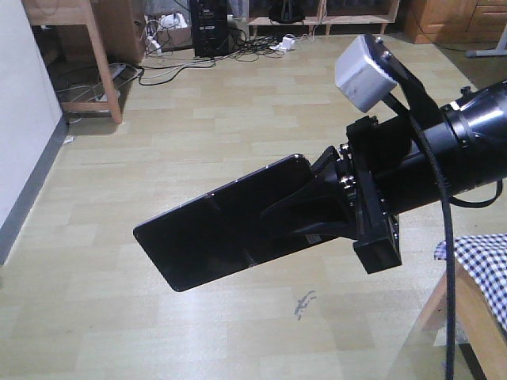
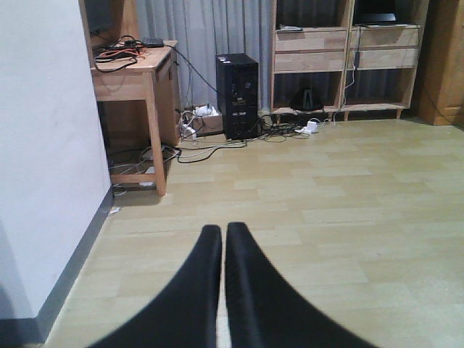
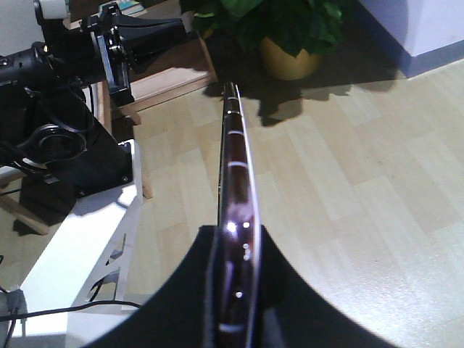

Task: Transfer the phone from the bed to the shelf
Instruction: 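Keep holding the phone while turning toward the white block table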

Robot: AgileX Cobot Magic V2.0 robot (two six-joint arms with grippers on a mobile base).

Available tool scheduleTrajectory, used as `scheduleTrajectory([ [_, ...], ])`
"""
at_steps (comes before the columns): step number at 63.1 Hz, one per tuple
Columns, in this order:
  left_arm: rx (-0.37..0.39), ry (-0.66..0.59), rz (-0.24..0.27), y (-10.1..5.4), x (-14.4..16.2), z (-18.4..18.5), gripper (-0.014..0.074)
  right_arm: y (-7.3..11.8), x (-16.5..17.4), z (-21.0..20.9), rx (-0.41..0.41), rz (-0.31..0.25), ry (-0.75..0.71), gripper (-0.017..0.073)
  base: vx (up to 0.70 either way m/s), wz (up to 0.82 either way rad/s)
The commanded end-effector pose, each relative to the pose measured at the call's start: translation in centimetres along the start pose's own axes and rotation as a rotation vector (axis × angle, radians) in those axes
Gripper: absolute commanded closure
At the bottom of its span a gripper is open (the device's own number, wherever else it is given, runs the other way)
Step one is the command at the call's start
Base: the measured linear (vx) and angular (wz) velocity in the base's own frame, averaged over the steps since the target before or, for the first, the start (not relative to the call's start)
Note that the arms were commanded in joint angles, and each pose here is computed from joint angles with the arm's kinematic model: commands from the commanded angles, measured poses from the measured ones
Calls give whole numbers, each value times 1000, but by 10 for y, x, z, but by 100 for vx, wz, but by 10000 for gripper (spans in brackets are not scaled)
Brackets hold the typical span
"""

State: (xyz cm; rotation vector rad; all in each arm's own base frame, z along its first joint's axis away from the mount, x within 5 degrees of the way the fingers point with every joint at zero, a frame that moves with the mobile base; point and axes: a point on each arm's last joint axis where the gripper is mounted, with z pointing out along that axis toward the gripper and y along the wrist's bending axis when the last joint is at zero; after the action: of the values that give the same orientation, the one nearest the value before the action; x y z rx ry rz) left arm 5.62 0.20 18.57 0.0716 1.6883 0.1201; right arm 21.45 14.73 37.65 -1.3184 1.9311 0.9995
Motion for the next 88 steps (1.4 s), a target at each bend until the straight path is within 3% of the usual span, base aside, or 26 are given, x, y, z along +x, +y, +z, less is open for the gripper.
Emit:
scheduleTrajectory([
  [1, -10, -107, -14, 2, -14, -3, 592, 17, -12, -11, -57, -23, -69, 561, 32, -9],
  [88, -10, -107, -14, 2, -14, -3, 592, 17, -12, -11, -57, -22, -70, 561, 34, -12],
])
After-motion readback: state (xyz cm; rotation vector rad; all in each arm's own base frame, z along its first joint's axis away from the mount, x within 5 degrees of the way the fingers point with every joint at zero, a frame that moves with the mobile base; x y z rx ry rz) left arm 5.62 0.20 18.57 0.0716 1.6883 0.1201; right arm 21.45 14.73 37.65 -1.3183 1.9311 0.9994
